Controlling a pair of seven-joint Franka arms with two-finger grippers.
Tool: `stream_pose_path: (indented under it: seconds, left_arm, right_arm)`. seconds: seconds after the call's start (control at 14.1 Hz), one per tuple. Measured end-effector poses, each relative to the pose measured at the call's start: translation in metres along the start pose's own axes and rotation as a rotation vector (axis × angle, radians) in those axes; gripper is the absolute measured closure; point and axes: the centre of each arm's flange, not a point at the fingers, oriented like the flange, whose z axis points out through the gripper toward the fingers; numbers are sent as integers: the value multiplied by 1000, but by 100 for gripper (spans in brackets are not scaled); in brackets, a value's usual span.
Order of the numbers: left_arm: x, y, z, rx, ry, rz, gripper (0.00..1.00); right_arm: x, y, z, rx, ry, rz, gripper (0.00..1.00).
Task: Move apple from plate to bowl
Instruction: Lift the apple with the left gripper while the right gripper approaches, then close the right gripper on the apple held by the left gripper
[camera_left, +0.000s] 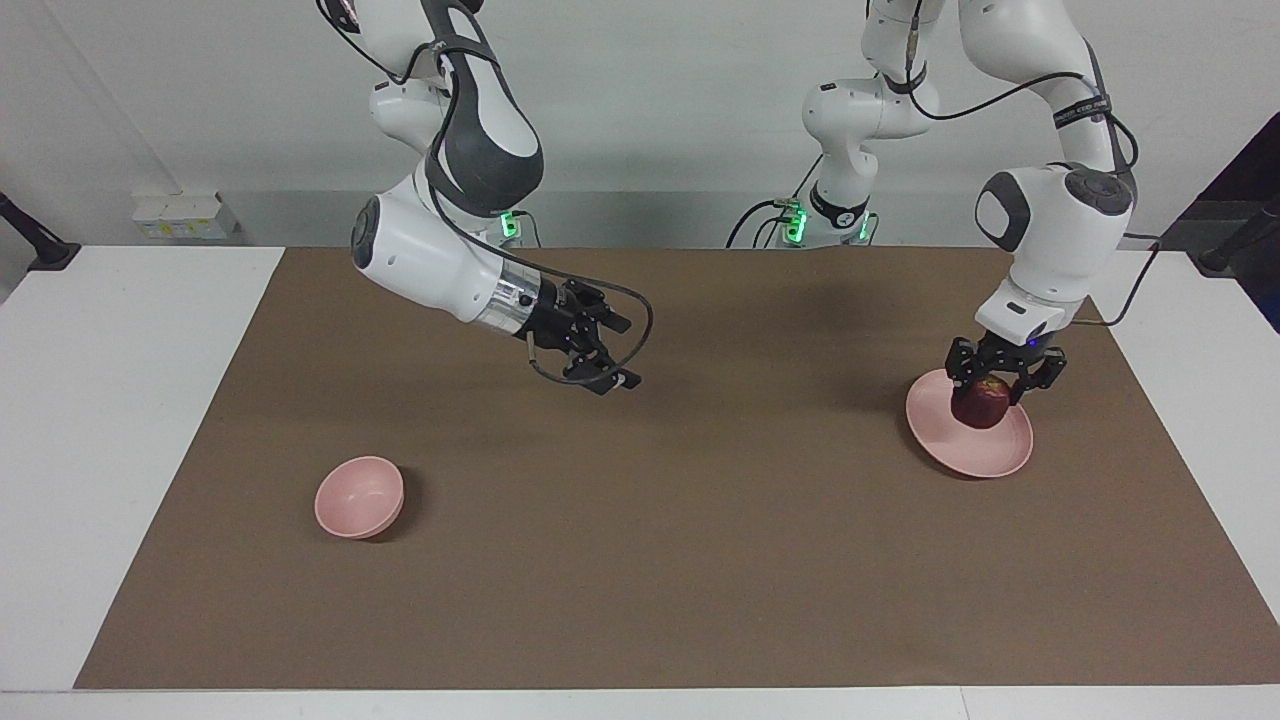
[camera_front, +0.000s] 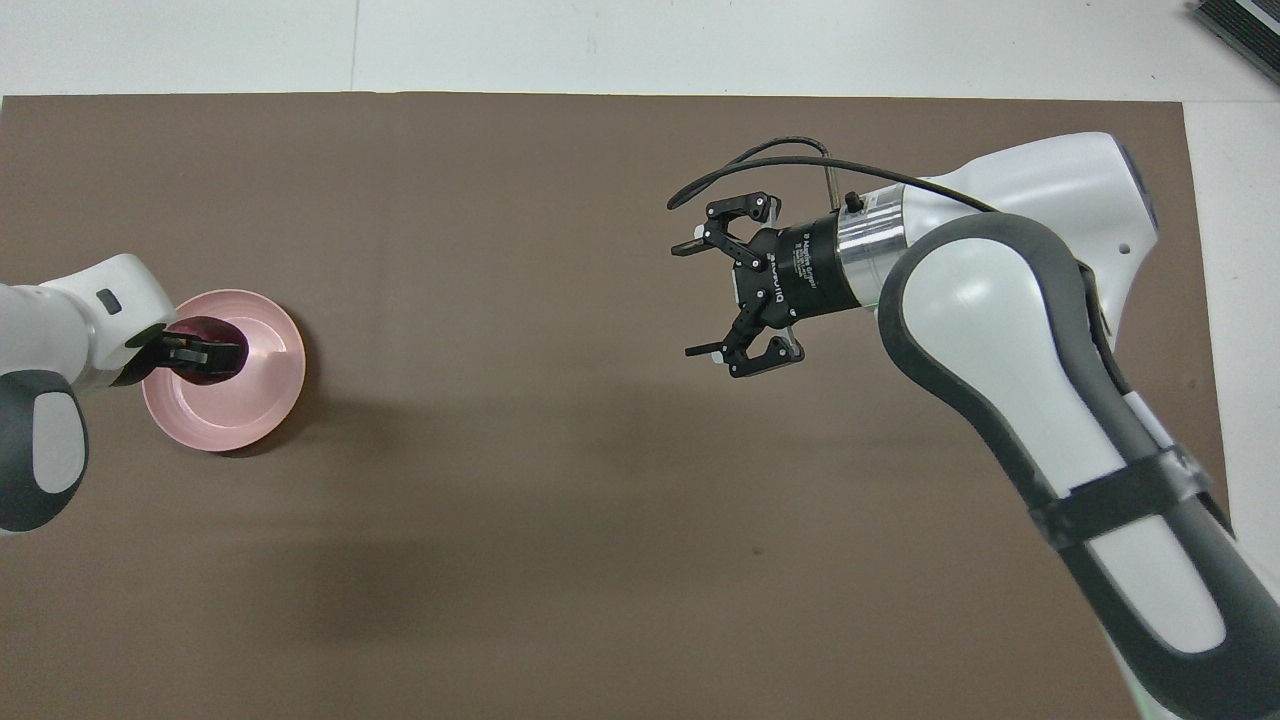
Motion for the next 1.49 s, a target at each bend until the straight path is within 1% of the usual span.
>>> stream_pose_path:
  seconds: [0.14, 0.28, 0.43, 0.57, 0.78, 1.0, 1.14, 1.28, 1.49]
  left_arm:
    - [10, 26, -11, -84, 14, -60, 22]
    - [16, 59, -12, -174, 21, -145, 22]
    - [20, 92, -12, -263, 18, -217, 22]
    - [24, 125, -15, -333, 17, -273, 22]
    - [33, 167, -24, -453, 81, -370, 22]
    - [37, 208, -33, -553, 142, -444, 22]
    - [36, 233, -37, -603, 150, -457, 22]
    - [33, 258, -41, -648, 159, -470, 22]
    - [30, 286, -49, -672, 212, -475, 22]
  right_arm:
    - [-4, 0, 1, 6, -31, 11, 0]
    - [-7, 0, 0, 14, -61, 23, 0]
    - [-7, 0, 0, 16, -69, 27, 0]
    - [-7, 0, 1, 15, -69, 28, 0]
    - [-4, 1, 2, 15, -66, 33, 0]
    - [-1, -4, -1, 70, -49, 38, 0]
    - [-5, -4, 6, 95, -39, 48, 0]
    - [-10, -2, 23, 142, -15, 69, 0]
    - [-1, -1, 41, 144, 2, 88, 0]
